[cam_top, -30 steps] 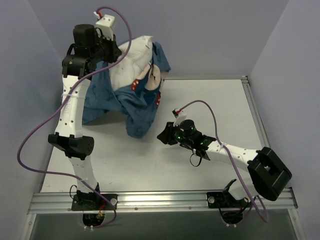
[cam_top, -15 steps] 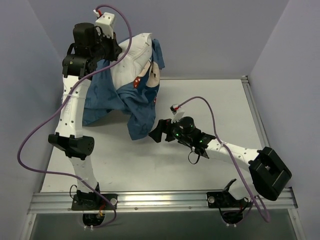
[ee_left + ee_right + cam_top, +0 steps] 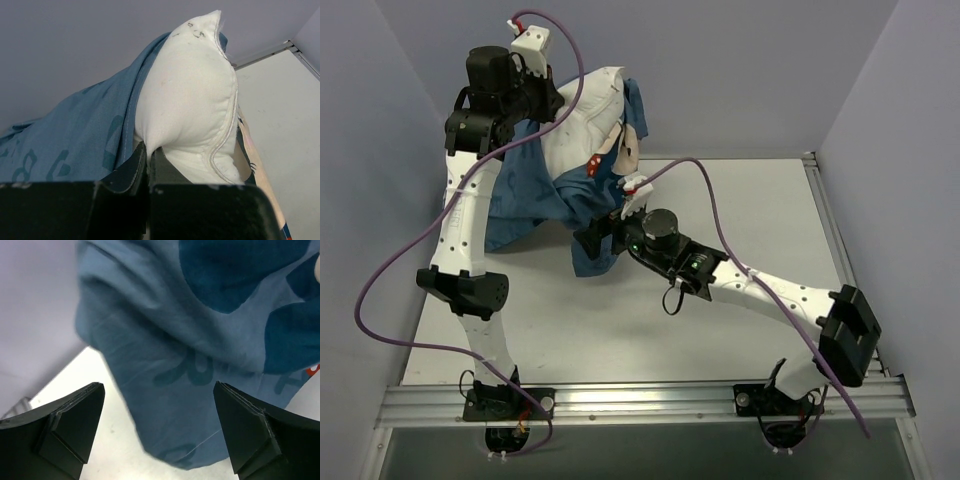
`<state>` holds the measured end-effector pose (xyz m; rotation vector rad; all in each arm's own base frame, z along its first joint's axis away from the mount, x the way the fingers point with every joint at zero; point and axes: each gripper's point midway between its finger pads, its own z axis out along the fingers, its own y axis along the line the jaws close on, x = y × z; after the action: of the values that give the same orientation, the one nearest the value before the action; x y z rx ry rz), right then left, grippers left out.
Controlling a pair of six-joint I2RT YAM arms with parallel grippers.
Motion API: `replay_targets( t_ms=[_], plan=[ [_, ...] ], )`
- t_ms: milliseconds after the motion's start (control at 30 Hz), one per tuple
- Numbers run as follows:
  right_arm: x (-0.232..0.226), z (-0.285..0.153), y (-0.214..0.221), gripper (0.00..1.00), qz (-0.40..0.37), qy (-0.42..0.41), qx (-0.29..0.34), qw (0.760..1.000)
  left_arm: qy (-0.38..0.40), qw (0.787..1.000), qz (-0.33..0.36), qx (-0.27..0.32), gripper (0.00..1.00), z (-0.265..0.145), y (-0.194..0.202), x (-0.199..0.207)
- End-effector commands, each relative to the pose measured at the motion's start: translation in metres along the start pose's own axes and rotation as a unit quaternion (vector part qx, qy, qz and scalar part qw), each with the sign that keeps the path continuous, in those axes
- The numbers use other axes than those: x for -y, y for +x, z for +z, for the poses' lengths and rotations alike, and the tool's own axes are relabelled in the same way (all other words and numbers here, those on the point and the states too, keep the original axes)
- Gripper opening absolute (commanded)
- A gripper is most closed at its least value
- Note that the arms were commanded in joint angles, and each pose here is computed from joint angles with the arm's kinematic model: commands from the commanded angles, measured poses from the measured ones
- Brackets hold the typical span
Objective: Remove the pillowcase from the pillow
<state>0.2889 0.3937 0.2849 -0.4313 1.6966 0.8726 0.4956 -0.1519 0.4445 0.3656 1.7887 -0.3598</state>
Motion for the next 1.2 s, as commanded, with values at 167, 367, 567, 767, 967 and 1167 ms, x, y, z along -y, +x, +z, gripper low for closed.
replay_targets(
  t_ms=[167, 367, 567, 767, 967, 1167],
  plan=[
    [0.038, 0.038, 0.041, 0.19, 0.005, 0.069, -0.051, 0.996, -0.007, 0.991, 0.026, 0.127, 0.02, -0.034, -0.078, 0.005],
    [0.087, 0.008, 0.079, 0.0, 0.075, 0.103, -0.061, 0.99, -0.025, 0.989, 0.024, 0.147, 0.02, -0.047, -0.091, -0.011],
    [0.111, -0.035, 0.131, 0.0, 0.102, 0.116, -0.104, 0.983, -0.064, 0.982, 0.028, 0.173, 0.02, -0.067, -0.108, -0.039],
    [0.114, -0.043, 0.16, 0.0, 0.124, 0.102, -0.125, 0.979, -0.07, 0.981, 0.025, 0.18, 0.02, -0.073, -0.112, -0.047],
    [0.141, -0.058, 0.221, 0.0, 0.198, 0.104, -0.171, 0.959, -0.078, 0.978, 0.028, 0.191, 0.02, -0.091, -0.12, -0.055],
    [0.141, -0.072, 0.256, 0.0, 0.227, 0.107, -0.214, 0.944, -0.103, 0.981, 0.025, 0.163, 0.02, -0.078, -0.1, -0.084]
  ],
)
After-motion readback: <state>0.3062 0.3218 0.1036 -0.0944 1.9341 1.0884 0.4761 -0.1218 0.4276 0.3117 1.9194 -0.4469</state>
